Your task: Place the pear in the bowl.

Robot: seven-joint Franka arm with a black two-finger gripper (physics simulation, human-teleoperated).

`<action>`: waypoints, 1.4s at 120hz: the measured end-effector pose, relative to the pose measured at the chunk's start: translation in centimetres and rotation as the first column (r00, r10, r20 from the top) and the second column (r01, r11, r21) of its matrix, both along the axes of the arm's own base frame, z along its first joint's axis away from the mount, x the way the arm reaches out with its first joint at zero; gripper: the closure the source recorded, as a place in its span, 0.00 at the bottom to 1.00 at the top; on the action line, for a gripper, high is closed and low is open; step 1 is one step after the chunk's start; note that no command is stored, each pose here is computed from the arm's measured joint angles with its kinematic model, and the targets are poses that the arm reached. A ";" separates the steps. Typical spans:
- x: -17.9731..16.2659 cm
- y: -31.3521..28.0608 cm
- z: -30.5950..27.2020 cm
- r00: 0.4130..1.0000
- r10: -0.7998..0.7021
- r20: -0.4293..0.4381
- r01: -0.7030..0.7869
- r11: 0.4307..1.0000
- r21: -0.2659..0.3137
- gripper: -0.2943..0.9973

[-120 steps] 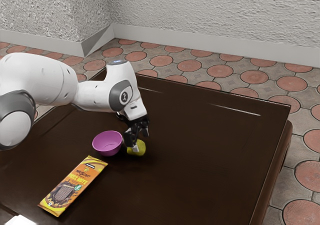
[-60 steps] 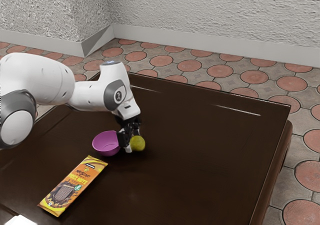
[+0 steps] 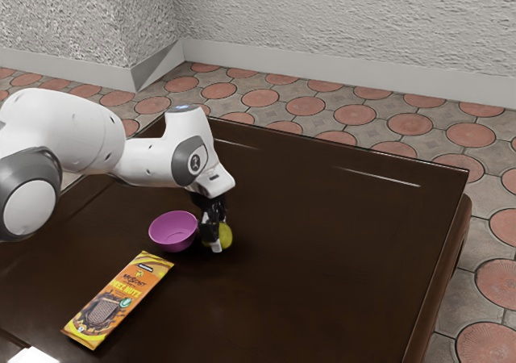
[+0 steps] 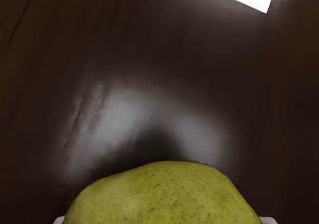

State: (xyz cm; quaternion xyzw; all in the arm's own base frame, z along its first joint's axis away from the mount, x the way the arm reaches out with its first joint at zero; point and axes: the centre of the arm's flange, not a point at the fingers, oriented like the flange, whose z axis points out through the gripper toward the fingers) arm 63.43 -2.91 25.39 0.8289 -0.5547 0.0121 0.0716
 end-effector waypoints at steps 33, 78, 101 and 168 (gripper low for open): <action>0.7 -0.2 5.4 0.996 0.048 0.081 -0.048 0.999 -0.008 0.56; -0.6 5.9 8.7 0.985 0.164 0.058 -0.166 0.986 0.036 0.59; -2.7 8.3 6.0 0.976 0.218 -0.025 -0.215 0.974 0.069 0.52; -2.3 8.0 12.5 0.973 0.229 0.001 -0.228 0.968 0.105 0.26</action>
